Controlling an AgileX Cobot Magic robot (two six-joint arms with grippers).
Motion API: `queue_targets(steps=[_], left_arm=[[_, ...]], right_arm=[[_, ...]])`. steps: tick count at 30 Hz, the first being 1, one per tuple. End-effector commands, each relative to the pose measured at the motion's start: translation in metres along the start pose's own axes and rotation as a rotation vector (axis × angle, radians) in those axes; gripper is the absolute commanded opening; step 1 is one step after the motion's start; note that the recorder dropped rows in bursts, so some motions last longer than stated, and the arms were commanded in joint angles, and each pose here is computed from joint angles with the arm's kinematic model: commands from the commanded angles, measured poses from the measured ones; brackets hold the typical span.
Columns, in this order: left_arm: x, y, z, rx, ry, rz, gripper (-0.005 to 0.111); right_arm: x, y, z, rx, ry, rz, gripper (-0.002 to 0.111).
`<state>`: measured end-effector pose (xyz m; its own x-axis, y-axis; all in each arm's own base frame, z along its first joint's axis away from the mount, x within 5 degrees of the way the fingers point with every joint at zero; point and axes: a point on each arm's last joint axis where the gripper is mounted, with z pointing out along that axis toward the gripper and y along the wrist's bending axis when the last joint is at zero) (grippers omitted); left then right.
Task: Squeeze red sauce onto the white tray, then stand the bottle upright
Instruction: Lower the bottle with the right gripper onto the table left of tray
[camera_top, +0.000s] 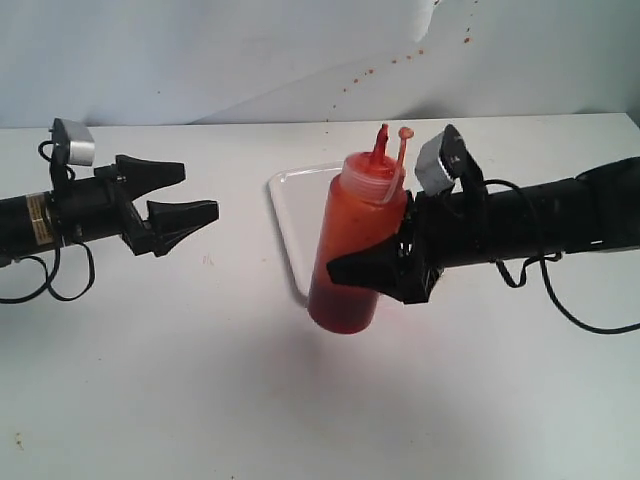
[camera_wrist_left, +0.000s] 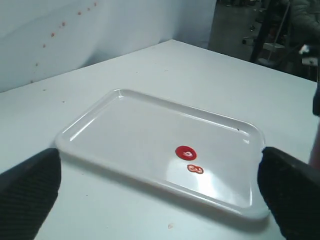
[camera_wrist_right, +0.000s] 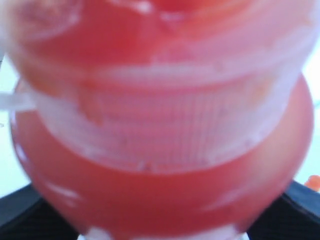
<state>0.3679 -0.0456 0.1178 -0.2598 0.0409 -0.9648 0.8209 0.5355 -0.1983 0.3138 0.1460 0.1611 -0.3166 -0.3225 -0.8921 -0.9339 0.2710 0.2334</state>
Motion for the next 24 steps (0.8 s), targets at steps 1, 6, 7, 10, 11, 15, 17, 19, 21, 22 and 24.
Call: queue_targets(steps=[1, 6, 7, 10, 11, 15, 17, 19, 21, 22, 24], left_arm=[[-0.007, 0.003, -0.003, -0.020, -0.037, -0.040, 0.104], [-0.007, 0.003, -0.003, -0.019, -0.038, -0.040, 0.104], [-0.007, 0.003, -0.003, -0.019, -0.038, -0.040, 0.104], [-0.007, 0.003, -0.003, -0.019, -0.038, -0.040, 0.104], [-0.007, 0.003, -0.003, -0.019, -0.038, -0.040, 0.104], [-0.007, 0.003, -0.003, -0.019, -0.038, -0.040, 0.104], [-0.007, 0.003, -0.003, -0.019, -0.038, -0.040, 0.104], [-0.007, 0.003, -0.003, -0.019, -0.038, -0.040, 0.104], [-0.007, 0.003, -0.003, -0.019, -0.038, -0.037, 0.104], [-0.007, 0.003, -0.003, -0.019, -0.038, -0.036, 0.104], [-0.007, 0.003, -0.003, -0.019, -0.038, -0.036, 0.104]], right_arm=[[-0.001, -0.001, 0.013, -0.145, -0.074, 0.004, 0.000], [0.004, 0.014, 0.046, -0.307, 0.043, -0.104, 0.000], [0.004, 0.020, 0.054, -0.330, 0.069, -0.132, 0.000], [-0.002, 0.041, 0.075, -0.393, 0.103, -0.197, 0.000], [-0.004, 0.046, 0.080, -0.405, 0.107, -0.210, 0.000], [-0.001, 0.059, 0.100, -0.355, 0.182, -0.265, 0.000], [0.002, 0.061, 0.109, -0.293, 0.228, -0.296, 0.000], [0.003, 0.062, 0.113, -0.261, 0.250, -0.311, 0.000], [0.002, 0.062, 0.115, -0.244, 0.246, -0.303, 0.000], [0.001, 0.061, 0.115, -0.232, 0.237, -0.292, 0.000], [-0.001, 0.058, 0.116, -0.187, 0.214, -0.257, 0.000]])
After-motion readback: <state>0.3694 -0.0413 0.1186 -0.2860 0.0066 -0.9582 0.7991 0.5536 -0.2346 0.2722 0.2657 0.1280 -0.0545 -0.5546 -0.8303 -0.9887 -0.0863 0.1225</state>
